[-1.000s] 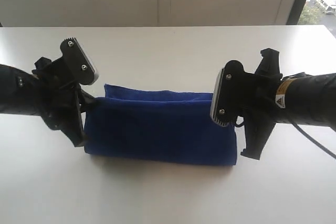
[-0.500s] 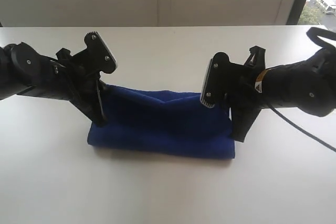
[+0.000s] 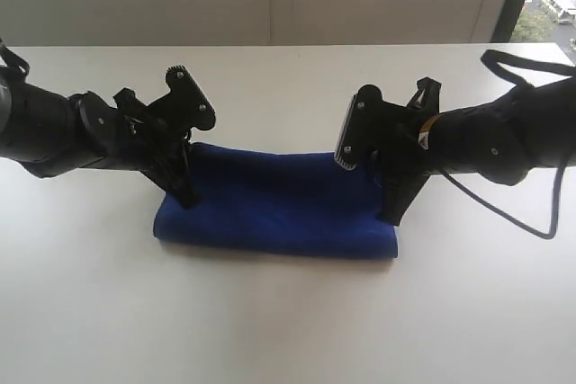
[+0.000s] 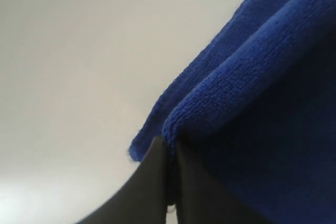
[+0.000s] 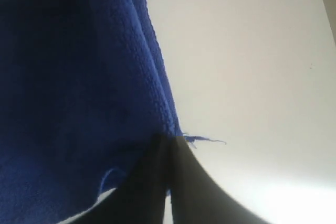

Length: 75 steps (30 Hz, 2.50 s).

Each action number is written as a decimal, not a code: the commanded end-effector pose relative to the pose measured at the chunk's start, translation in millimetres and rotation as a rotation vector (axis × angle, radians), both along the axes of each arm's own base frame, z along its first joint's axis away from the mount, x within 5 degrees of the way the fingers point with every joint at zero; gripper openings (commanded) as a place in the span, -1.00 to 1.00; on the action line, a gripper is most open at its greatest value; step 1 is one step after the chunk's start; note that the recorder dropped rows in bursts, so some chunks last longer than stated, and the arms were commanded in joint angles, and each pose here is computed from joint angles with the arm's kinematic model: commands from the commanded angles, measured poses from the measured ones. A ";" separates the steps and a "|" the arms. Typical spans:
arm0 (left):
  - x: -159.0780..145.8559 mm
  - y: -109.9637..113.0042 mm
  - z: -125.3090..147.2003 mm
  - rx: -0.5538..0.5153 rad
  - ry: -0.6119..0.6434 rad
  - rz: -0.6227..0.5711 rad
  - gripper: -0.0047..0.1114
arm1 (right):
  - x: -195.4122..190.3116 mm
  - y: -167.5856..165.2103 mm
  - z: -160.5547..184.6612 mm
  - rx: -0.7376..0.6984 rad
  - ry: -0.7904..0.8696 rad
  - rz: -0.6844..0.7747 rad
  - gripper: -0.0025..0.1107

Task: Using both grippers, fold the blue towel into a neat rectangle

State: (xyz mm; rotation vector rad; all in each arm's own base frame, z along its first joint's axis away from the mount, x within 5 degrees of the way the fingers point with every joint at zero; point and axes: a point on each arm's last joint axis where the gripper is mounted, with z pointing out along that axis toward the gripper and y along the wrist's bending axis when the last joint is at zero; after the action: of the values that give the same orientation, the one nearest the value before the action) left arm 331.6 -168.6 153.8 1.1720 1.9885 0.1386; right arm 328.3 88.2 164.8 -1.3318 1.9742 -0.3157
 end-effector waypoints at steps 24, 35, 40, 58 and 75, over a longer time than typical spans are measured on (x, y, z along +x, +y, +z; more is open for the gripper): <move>9.0 4.8 35.4 -0.064 -0.201 0.106 0.30 | 1.9 -6.2 42.9 0.218 -0.129 -0.155 -0.53; -20.0 -9.5 24.3 -0.206 0.206 0.019 -0.92 | -18.5 -7.3 41.4 0.524 0.161 -0.614 -0.96; -24.9 -11.8 22.9 -0.280 0.301 0.070 -0.92 | -29.0 9.8 36.0 0.555 0.271 -0.658 -0.96; -3.2 29.1 41.1 -0.527 0.538 0.325 -0.92 | 1.1 28.5 16.0 0.505 0.515 -0.824 -0.96; -8.7 19.3 -29.8 -0.468 0.864 0.399 -0.92 | 19.1 7.0 -43.0 0.437 0.567 -0.923 -0.96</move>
State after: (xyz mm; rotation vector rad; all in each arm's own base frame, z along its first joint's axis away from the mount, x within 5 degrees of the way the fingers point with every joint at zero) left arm 328.9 -147.0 135.9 0.5704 2.6881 -0.6665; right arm 345.4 108.3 131.6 -0.1643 2.8024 0.1532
